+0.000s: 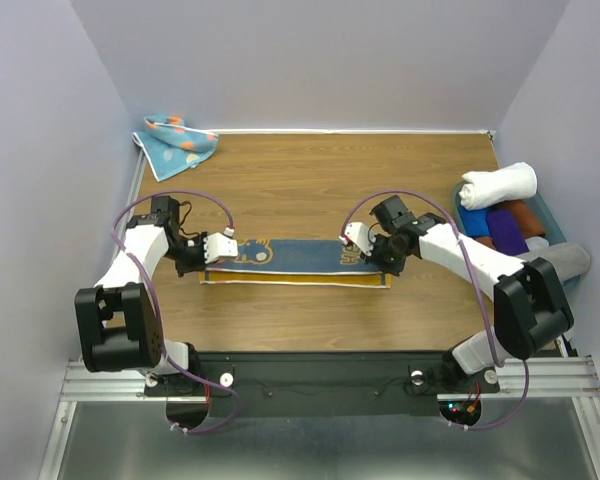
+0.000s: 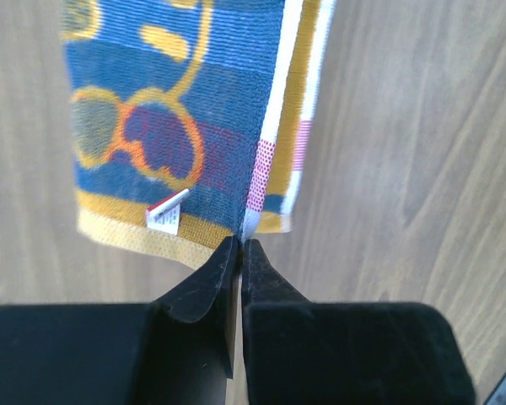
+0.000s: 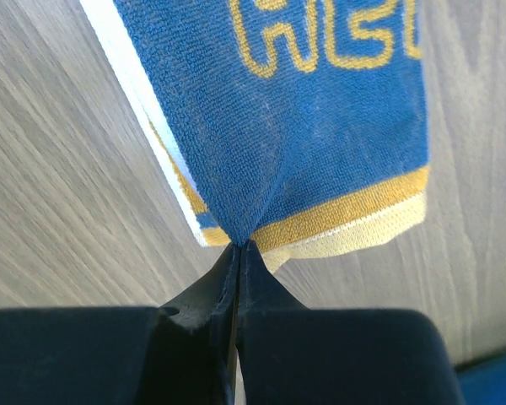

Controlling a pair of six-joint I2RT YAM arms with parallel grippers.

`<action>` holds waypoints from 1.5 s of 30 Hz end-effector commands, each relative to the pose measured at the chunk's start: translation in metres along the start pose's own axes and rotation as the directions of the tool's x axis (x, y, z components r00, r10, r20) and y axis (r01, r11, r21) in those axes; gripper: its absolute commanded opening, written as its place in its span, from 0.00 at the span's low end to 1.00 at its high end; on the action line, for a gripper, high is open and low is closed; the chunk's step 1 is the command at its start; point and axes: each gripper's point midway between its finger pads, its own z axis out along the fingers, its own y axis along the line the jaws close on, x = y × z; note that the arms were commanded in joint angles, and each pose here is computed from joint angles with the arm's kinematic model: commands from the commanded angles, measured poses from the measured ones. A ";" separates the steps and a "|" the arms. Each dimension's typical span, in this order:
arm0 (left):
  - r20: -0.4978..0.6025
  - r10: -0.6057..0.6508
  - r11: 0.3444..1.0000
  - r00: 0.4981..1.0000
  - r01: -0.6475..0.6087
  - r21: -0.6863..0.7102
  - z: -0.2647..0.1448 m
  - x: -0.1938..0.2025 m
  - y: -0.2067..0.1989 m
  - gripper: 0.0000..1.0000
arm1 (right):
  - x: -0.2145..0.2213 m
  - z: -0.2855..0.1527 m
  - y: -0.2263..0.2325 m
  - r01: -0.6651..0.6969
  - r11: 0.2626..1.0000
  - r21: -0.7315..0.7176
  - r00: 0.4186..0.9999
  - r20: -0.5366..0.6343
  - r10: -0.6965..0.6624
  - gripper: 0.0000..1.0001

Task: Roll the towels
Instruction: Fold the towel

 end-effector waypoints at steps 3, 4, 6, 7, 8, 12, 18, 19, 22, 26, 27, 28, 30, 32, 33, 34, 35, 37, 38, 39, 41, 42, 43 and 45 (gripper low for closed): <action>-0.002 -0.037 0.997 0.999 0.037 0.064 0.017 0.010 -0.020 0.00 | 0.010 0.017 0.009 -0.010 0.997 -0.079 0.999 -0.040 0.007 0.01; -0.006 -0.041 0.997 0.999 0.041 0.067 0.019 0.011 -0.020 0.00 | 0.008 0.019 0.010 -0.010 0.996 -0.084 0.999 -0.039 0.007 0.01; -0.019 -0.050 0.996 0.999 0.052 0.072 0.025 0.016 -0.023 0.12 | 0.006 0.020 0.009 -0.022 0.996 -0.092 0.999 -0.036 0.019 0.01; -0.022 -0.055 0.996 0.998 0.056 0.075 0.027 0.017 -0.024 0.21 | 0.005 0.022 0.010 -0.027 0.995 -0.100 0.999 -0.039 0.023 0.07; -0.027 -0.060 0.995 0.998 0.062 0.073 0.027 0.018 -0.024 0.27 | 0.003 0.021 0.009 -0.029 0.995 -0.098 0.999 -0.034 0.026 0.21; -0.014 -0.079 0.995 0.997 0.080 0.061 0.017 0.011 -0.021 0.51 | -0.015 0.003 0.007 -0.055 0.995 -0.086 0.998 0.034 0.059 0.51; 0.122 -0.159 0.987 0.980 0.161 -0.007 -0.008 -0.026 0.009 0.51 | -0.052 -0.022 -0.012 -0.136 0.989 -0.065 0.979 0.144 0.144 0.47; 0.152 -0.186 0.981 0.971 0.192 -0.026 -0.010 -0.033 0.019 0.50 | -0.061 -0.025 -0.019 -0.147 0.987 -0.058 0.975 0.162 0.155 0.45; 0.269 -0.340 0.928 0.901 0.367 -0.058 -0.011 -0.054 0.052 0.42 | -0.067 -0.005 -0.026 -0.221 0.971 -0.095 0.965 0.125 0.232 0.35; 0.308 -0.517 0.825 0.799 0.560 -0.070 0.009 -0.050 0.078 0.32 | -0.063 0.021 -0.043 -0.282 0.952 -0.119 0.953 0.078 0.292 0.26; 0.294 -0.524 0.819 0.800 0.568 -0.084 0.014 -0.046 0.081 0.29 | -0.056 0.031 -0.044 -0.294 0.946 -0.132 0.952 0.048 0.303 0.25; 0.278 -0.543 0.810 0.792 0.581 -0.075 0.020 -0.042 0.079 0.27 | -0.048 0.036 -0.048 -0.307 0.943 -0.126 0.949 0.032 0.313 0.25; 0.235 -0.585 0.786 0.776 0.614 -0.072 0.036 -0.029 0.074 0.25 | -0.034 0.045 -0.046 -0.301 0.946 -0.123 0.953 -0.010 0.302 0.24; 0.202 -0.622 0.759 0.757 0.646 -0.084 0.047 -0.016 0.068 0.22 | -0.021 0.054 -0.044 -0.302 0.947 -0.109 0.953 -0.042 0.299 0.24; 0.190 -0.626 0.748 0.756 0.651 -0.128 0.051 -0.008 0.075 0.22 | -0.016 0.057 -0.042 -0.301 0.948 -0.109 0.954 -0.055 0.296 0.24; 0.184 -0.639 0.736 0.747 0.663 -0.135 0.055 -0.005 0.075 0.21 | -0.009 0.062 -0.035 -0.306 0.944 -0.124 0.952 -0.074 0.298 0.24; 0.178 -0.647 0.728 0.741 0.670 -0.144 0.058 -0.001 0.076 0.20 | -0.007 0.064 -0.032 -0.308 0.942 -0.131 0.951 -0.081 0.300 0.24; 0.168 -0.678 0.696 0.715 0.699 -0.166 0.065 0.007 0.082 0.18 | -0.002 0.066 -0.022 -0.320 0.934 -0.159 0.947 -0.093 0.309 0.24; 0.164 -0.683 0.691 0.712 0.702 -0.173 0.067 0.010 0.085 0.17 | -0.001 0.066 -0.020 -0.323 0.932 -0.165 0.946 -0.095 0.311 0.24; 0.157 -0.688 0.685 0.709 0.705 -0.185 0.070 0.013 0.092 0.17 | 0.000 0.066 -0.016 -0.324 0.930 -0.173 0.945 -0.097 0.311 0.24; 0.170 -0.689 0.671 0.705 0.709 -0.219 0.071 0.016 0.109 0.17 | 0.004 0.065 -0.008 -0.334 0.921 -0.198 0.942 -0.104 0.319 0.24; 0.177 -0.689 0.667 0.703 0.710 -0.226 0.071 0.015 0.115 0.17 | 0.005 0.065 -0.003 -0.337 0.917 -0.212 0.941 -0.107 0.321 0.24; 0.186 -0.691 0.660 0.699 0.714 -0.232 0.071 0.014 0.123 0.17 | 0.007 0.065 0.007 -0.341 0.907 -0.246 0.940 -0.117 0.322 0.25; 0.212 -0.676 0.664 0.706 0.708 -0.242 0.071 0.007 0.147 0.17 | 0.010 0.064 0.019 -0.349 0.894 -0.280 0.937 -0.135 0.323 0.25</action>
